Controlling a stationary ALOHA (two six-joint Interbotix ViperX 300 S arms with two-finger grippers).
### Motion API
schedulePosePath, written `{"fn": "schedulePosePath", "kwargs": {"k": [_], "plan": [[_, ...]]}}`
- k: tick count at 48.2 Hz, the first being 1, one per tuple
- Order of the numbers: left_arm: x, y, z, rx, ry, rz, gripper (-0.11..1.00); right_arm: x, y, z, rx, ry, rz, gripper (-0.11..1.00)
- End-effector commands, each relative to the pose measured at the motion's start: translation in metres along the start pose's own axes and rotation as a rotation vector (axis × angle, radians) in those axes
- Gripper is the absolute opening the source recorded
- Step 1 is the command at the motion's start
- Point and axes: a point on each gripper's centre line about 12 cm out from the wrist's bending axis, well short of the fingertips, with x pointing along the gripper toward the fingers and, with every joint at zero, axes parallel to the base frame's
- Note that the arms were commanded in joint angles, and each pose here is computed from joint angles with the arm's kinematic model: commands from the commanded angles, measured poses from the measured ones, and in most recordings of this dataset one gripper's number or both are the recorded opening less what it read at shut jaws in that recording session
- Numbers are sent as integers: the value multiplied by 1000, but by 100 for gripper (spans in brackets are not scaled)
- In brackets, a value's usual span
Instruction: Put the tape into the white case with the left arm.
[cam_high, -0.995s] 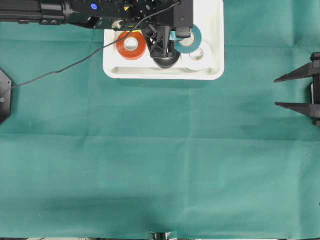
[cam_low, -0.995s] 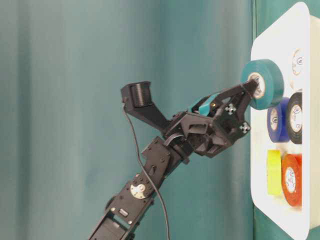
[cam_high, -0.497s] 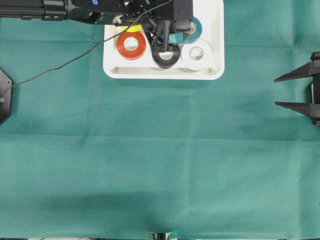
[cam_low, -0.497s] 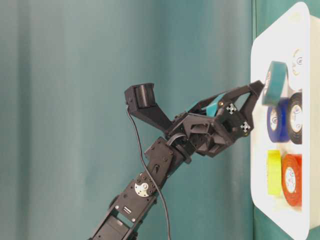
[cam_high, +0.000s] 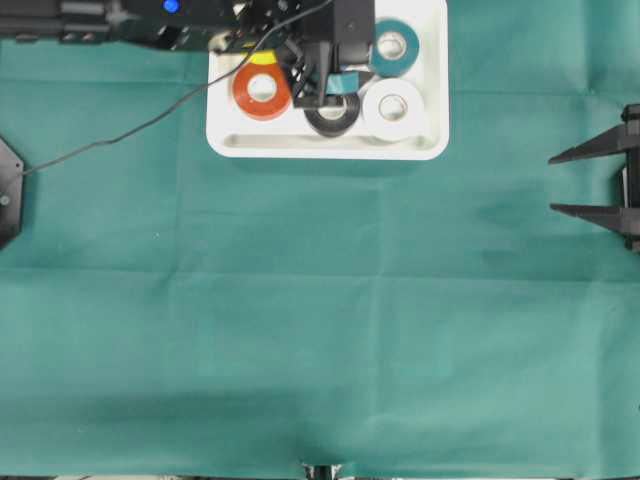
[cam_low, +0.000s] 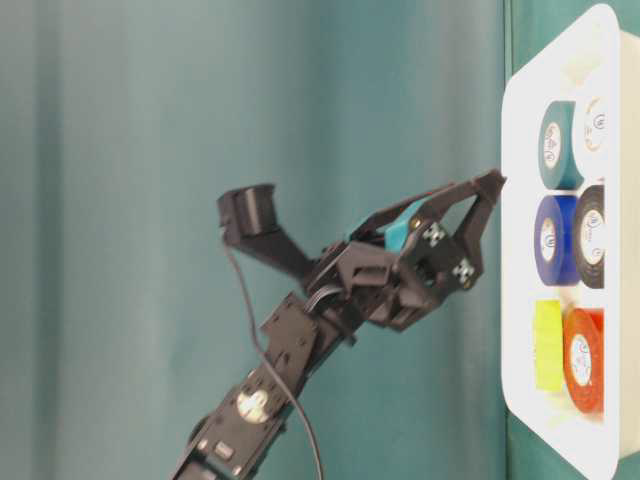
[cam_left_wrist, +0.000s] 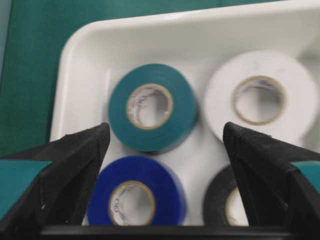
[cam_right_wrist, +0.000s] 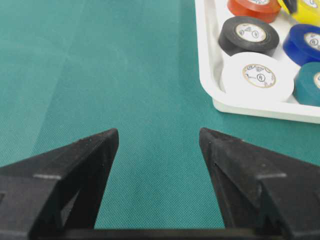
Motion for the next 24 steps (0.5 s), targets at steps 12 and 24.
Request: {"fn": "schedulePosePath", "kwargs": {"k": [12,24], "plan": [[-54,-34,22,42,-89,-45,97,1,0,3,-1,-10,0,98],[-81,-60,20,58,-112,-91,97,1,0,3,-1,-10,0,98]]}}
